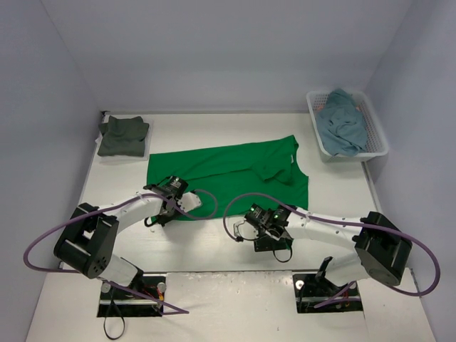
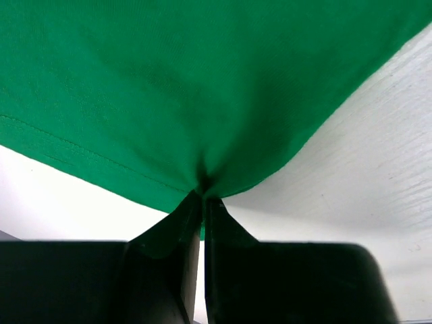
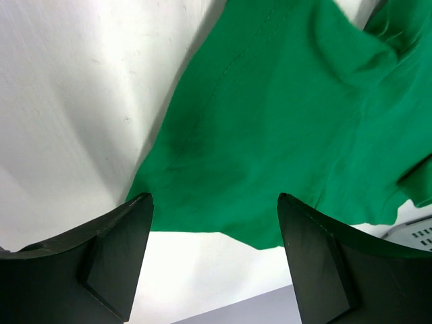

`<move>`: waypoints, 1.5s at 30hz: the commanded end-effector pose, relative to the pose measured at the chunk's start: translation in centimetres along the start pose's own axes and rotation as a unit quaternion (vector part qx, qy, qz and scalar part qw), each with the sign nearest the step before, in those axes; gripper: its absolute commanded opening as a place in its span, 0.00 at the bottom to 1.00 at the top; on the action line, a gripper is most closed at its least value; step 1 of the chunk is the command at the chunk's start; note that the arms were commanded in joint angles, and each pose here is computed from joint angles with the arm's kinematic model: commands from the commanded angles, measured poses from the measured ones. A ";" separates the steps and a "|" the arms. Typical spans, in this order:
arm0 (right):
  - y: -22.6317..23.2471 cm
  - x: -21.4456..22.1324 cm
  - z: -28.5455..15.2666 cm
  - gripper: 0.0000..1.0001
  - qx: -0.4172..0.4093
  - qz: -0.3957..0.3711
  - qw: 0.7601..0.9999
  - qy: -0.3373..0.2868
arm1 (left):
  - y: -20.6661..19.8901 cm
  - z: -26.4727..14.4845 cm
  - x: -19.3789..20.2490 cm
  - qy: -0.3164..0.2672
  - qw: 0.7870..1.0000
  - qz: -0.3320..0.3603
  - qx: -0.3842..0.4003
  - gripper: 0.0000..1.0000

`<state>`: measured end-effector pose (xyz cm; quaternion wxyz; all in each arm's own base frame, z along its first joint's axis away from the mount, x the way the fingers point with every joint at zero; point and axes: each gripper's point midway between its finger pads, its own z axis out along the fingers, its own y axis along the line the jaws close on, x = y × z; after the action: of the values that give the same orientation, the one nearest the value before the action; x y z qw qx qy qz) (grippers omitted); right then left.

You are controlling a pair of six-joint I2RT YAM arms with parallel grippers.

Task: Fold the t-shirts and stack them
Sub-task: Fold the tshirt

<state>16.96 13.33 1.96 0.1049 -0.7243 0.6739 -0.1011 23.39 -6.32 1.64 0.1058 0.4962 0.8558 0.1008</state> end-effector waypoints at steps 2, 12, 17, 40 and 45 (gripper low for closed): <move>-1.0 -1.9 -1.7 0.72 0.011 -0.010 0.999 -0.033 | 0.5 -1.1 -1.4 -0.040 0.999 -0.020 -0.011 0.00; 1.4 -3.5 -1.4 0.76 -0.029 -0.024 0.998 -0.056 | 1.7 -2.0 -1.8 -0.046 0.998 -0.034 -0.036 0.00; 2.6 -3.1 -0.3 0.76 -0.056 -0.031 0.997 -0.040 | 1.8 -2.2 -1.8 -0.044 0.998 -0.036 -0.037 0.00; 1.3 0.4 1.0 0.71 -0.026 -0.028 0.998 0.045 | 1.6 -2.4 -1.8 -0.048 0.998 -0.033 -0.033 0.00; 1.6 0.9 1.9 0.61 -0.050 -0.022 0.997 0.056 | 1.5 -2.2 -1.7 -0.046 0.998 -0.032 -0.031 0.00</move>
<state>16.36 13.82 0.87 0.0679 -0.7394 0.6615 -0.1053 23.59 -6.58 2.54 0.1304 0.4768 0.8636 0.0988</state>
